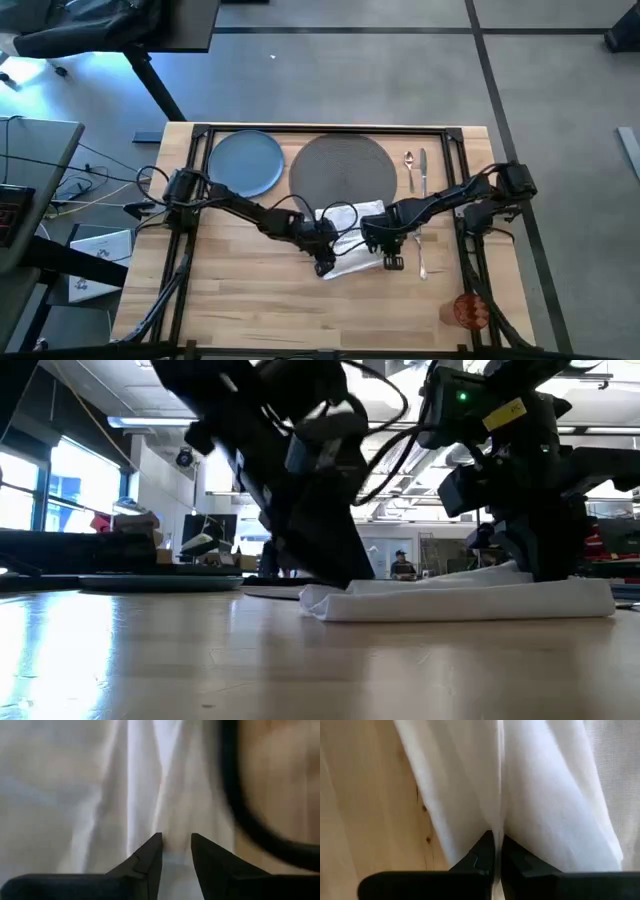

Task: Set table place
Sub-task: Fold the white table napkin

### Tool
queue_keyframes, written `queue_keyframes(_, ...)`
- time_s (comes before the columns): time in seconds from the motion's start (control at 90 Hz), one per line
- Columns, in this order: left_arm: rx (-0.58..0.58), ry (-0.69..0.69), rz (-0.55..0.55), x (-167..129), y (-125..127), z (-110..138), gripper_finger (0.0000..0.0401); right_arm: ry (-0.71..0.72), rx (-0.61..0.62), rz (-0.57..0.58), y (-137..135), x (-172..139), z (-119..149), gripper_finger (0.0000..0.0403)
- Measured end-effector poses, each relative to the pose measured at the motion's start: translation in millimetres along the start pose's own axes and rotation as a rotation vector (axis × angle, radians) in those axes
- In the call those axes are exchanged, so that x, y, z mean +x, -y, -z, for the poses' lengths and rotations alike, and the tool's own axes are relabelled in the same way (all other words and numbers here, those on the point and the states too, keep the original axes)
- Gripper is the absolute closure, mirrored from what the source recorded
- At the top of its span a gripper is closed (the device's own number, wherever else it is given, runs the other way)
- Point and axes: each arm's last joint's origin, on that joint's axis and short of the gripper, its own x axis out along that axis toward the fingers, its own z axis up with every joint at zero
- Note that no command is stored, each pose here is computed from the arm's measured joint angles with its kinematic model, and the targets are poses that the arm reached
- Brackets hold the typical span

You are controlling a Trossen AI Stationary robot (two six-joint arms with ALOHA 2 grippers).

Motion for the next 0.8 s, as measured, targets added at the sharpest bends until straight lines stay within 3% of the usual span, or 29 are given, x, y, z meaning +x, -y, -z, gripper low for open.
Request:
queue_keyframes(0.144, 0.064, -0.012, -0.015, -2, 8, -1, 0.0387, 0.016, -0.004, -0.003, 0, 0, -2, 0.0403)
queue_keyframes(0.222, 0.052, -0.004, -0.029, -4, 11, -3, 0.0393, 0.022, -0.006, -0.004, 0, 0, -2, 0.0403)
queue_keyframes(0.378, -0.165, -0.022, -0.119, -5, 3, -5, 0.0364, 0.024, -0.004, -0.004, 0, 0, -2, 0.0403)
queue_keyframes(0.644, -0.262, -0.026, -0.086, -4, -8, -13, 0.0274, 0.043, -0.012, -0.007, -1, 0, -4, 0.0403)
queue_keyframes(0.8, -0.261, -0.087, -0.036, 9, -9, -5, 0.0254, 0.047, -0.013, -0.008, -1, 0, -5, 0.0403)
